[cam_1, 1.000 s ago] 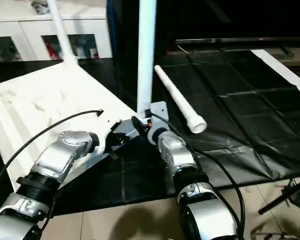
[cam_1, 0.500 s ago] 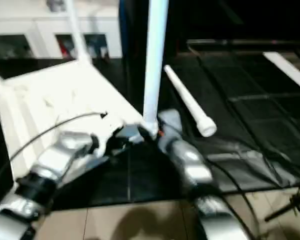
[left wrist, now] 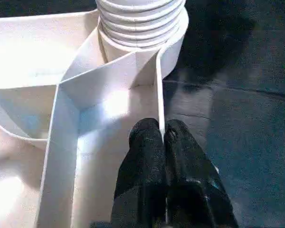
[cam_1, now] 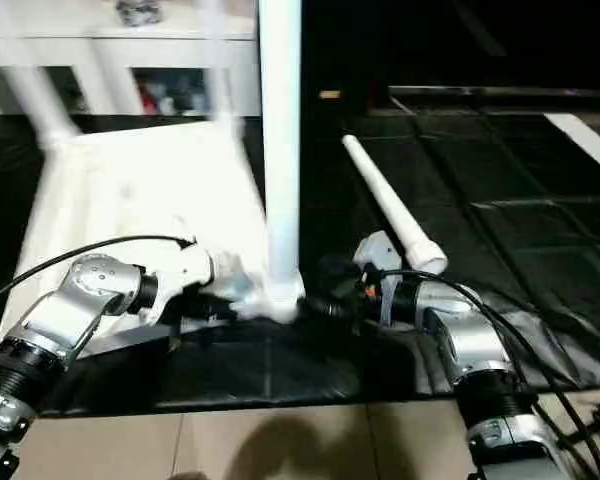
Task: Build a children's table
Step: Rotate leg to tighten
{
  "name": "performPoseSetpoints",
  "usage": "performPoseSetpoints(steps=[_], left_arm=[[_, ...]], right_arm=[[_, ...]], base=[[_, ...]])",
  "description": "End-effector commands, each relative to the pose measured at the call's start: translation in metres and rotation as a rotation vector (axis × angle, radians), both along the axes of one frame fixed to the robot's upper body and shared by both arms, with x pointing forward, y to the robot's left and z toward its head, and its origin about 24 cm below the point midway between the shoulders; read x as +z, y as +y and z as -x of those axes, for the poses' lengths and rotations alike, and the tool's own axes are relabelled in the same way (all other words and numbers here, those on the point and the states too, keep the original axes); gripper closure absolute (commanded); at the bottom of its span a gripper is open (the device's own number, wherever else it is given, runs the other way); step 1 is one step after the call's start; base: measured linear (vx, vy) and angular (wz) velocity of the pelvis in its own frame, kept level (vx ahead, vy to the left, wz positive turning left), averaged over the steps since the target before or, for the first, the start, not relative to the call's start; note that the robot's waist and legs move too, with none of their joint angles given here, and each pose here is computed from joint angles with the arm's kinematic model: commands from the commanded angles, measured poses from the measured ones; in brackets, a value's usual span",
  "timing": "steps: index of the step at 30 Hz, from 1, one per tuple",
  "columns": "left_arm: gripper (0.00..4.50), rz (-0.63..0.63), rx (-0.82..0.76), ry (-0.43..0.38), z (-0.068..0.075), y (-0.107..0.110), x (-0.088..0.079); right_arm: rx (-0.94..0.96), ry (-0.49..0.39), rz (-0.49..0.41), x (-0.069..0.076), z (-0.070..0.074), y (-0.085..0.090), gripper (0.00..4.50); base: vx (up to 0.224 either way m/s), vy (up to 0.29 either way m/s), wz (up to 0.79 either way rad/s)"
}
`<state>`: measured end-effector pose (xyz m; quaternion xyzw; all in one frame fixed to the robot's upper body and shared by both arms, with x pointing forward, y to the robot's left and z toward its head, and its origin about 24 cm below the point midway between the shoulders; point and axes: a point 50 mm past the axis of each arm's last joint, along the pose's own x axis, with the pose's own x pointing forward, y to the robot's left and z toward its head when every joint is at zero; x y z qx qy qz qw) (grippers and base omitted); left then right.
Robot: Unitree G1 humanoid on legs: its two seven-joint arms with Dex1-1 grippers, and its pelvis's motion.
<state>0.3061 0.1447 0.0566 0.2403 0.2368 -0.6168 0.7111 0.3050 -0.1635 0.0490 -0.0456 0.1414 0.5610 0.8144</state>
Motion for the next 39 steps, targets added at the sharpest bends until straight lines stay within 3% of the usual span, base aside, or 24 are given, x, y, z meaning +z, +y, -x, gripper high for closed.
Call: performPoseSetpoints(steps=[1,10,11,15,16,19,20,23,25,33,39], left_arm=[[4.5,-0.054,-0.152,0.044,0.008,-0.011,-0.006],[4.5,-0.086,-0.254,0.046,0.011,-0.01,-0.005],[4.5,-0.086,-0.254,0.046,0.011,-0.01,-0.005],[4.5,-0.1,-0.275,0.042,0.011,-0.01,-0.005],[4.5,-0.102,-0.279,0.041,0.011,-0.01,-0.005],[4.5,-0.102,-0.283,0.041,0.011,-0.01,-0.005],[4.5,-0.105,-0.291,0.04,0.011,-0.01,-0.005],[4.5,-0.107,-0.296,0.039,0.011,-0.01,-0.006],[4.5,-0.111,-0.299,0.036,0.011,-0.009,-0.006],[4.5,-0.118,-0.301,0.036,0.011,-0.007,-0.006],[4.5,-0.05,-0.162,0.053,0.003,-0.011,-0.004]], right_arm=[[0.08,-0.024,0.048,0.007,-0.002,0.004,0.01],[0.231,0.0,0.09,0.009,-0.001,0.017,0.01],[0.231,0.0,0.09,0.009,-0.001,0.017,0.28],[0.261,0.012,0.105,0.007,-0.002,0.023,0.4],[0.265,0.018,0.105,0.007,-0.002,0.025,0.66],[0.271,0.021,0.108,0.007,-0.003,0.027,0.78],[0.282,0.025,0.111,0.006,-0.003,0.029,1.08],[0.294,0.031,0.112,0.005,-0.004,0.031,1.18],[0.304,0.036,0.114,0.005,-0.004,0.032,1.5],[0.312,0.039,0.112,0.005,-0.004,0.032,1.73],[0.272,0.062,0.026,0.003,0.0,0.036,1.75]], base=[[0.0,0.0,0.0],[0.0,0.0,0.0],[0.0,0.0,0.0],[0.0,0.0,0.0],[0.0,0.0,0.0],[0.0,0.0,0.0],[0.0,0.0,0.0],[0.0,0.0,0.0],[0.0,0.0,0.0],[0.0,0.0,0.0],[0.0,0.0,0.0]])
